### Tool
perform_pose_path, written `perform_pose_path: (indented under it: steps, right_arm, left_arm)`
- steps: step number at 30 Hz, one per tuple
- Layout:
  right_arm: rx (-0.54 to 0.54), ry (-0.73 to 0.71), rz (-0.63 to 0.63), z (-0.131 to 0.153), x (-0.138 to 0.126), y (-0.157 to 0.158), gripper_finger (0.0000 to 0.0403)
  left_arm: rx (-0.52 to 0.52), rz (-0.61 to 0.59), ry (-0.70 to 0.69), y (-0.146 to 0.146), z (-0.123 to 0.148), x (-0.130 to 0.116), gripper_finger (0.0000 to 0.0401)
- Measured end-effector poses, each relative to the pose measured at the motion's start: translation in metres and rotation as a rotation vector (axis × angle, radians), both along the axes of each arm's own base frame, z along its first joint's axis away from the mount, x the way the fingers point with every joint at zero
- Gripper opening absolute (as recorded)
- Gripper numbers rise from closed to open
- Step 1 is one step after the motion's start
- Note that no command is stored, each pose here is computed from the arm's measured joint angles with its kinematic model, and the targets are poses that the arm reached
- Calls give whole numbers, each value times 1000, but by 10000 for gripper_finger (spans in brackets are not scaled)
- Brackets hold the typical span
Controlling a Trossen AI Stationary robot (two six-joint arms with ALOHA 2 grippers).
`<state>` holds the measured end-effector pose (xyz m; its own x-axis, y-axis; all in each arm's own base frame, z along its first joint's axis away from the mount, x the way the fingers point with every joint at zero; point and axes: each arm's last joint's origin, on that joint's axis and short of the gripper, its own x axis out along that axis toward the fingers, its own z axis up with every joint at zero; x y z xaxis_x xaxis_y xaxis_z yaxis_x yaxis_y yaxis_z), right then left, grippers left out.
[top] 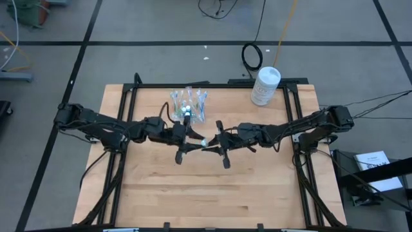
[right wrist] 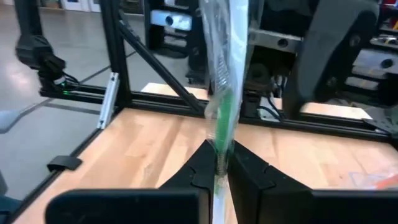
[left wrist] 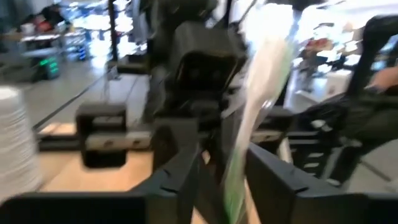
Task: Pick & Place toothbrushing station
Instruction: Put the green toothbrush into the transparent organizer
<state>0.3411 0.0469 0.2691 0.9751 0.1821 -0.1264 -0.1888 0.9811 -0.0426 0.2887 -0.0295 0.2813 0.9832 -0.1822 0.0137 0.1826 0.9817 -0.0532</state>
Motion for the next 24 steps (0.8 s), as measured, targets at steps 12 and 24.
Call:
perform_pose_path:
  steps: [12,24]
  right_arm:
    - [-39,41,-116,-4,-1,-4,20]
    - [-28,-26,-133,5,-1,-5,21]
  left_arm:
    - [6,5,85,-6,-8,-1,213]
    - [11,101,88,-3,-19,10,197]
